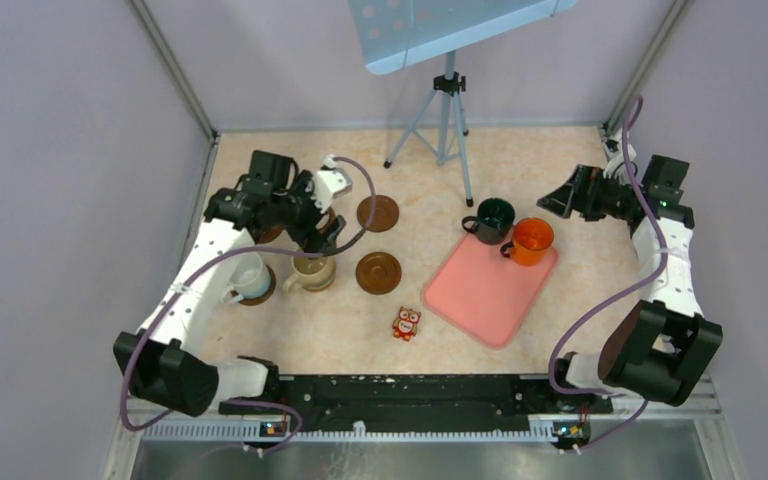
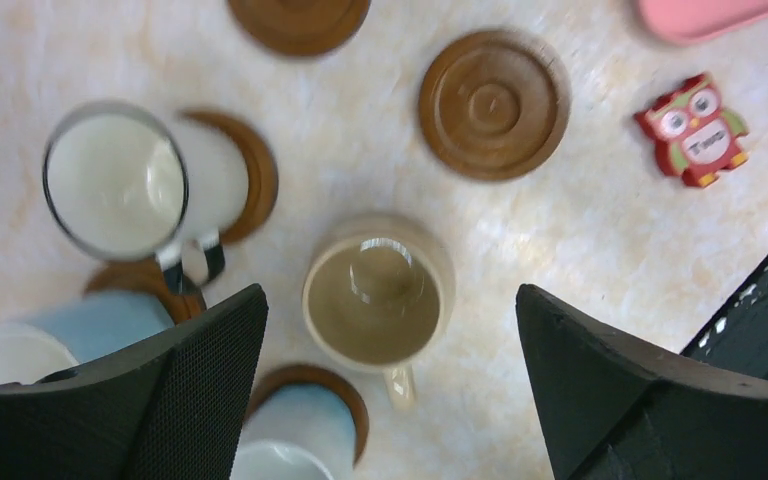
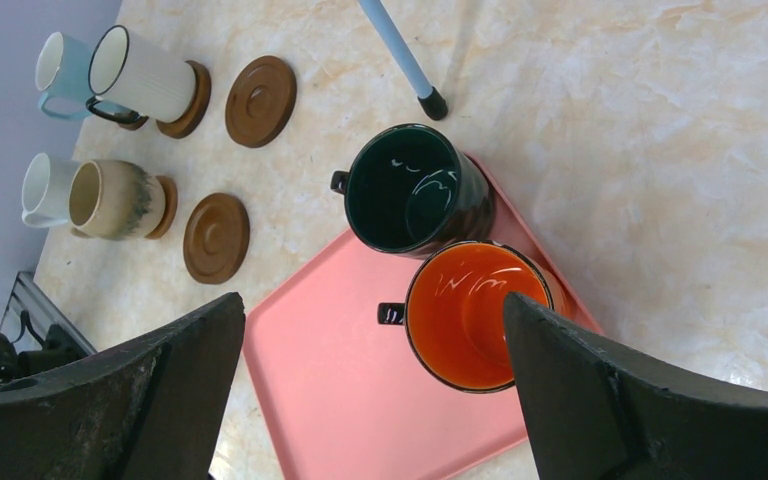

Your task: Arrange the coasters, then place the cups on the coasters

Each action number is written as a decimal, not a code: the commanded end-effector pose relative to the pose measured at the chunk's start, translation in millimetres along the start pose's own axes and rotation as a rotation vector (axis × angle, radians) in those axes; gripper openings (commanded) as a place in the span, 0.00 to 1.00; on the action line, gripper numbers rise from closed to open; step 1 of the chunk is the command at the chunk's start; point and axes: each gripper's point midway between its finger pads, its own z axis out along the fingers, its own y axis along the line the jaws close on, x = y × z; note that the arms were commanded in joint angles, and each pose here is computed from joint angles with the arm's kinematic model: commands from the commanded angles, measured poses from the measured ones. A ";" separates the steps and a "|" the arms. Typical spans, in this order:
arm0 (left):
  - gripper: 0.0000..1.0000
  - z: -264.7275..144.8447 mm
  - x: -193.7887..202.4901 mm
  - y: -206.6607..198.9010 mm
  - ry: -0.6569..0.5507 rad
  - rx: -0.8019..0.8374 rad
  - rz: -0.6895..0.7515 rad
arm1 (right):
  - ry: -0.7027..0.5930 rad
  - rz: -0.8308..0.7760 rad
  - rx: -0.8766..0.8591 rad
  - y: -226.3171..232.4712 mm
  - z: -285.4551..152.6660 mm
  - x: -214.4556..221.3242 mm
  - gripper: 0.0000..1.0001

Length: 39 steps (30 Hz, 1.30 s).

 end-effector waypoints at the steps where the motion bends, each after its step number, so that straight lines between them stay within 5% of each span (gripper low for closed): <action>1: 0.99 20.3 -60.0 -23.9 -0.083 0.043 0.146 | -0.029 -0.042 -0.004 1.5 -4.2 -10.8 0.98; 6: 0.99 39.2 -138.2 -27.0 -0.260 0.097 0.256 | -0.034 -0.058 0.021 0.5 -6.8 -15.2 0.99; 11: 0.99 50.5 -200.4 -55.1 -0.457 0.340 0.330 | -0.037 -0.071 0.036 -0.1 -9.1 -18.5 0.98; 15: 0.99 86.5 -233.0 -68.7 -0.427 0.319 0.387 | -0.036 -0.071 0.037 -0.2 -9.0 -17.4 0.98; 30: 0.99 241.9 -210.4 -117.5 -0.227 0.325 0.481 | -0.035 -0.075 0.032 -1.2 -7.4 -12.4 0.98; 39: 0.93 289.8 -203.8 -121.5 -0.179 0.304 0.486 | -0.033 -0.075 0.029 -0.8 -7.6 -10.7 0.98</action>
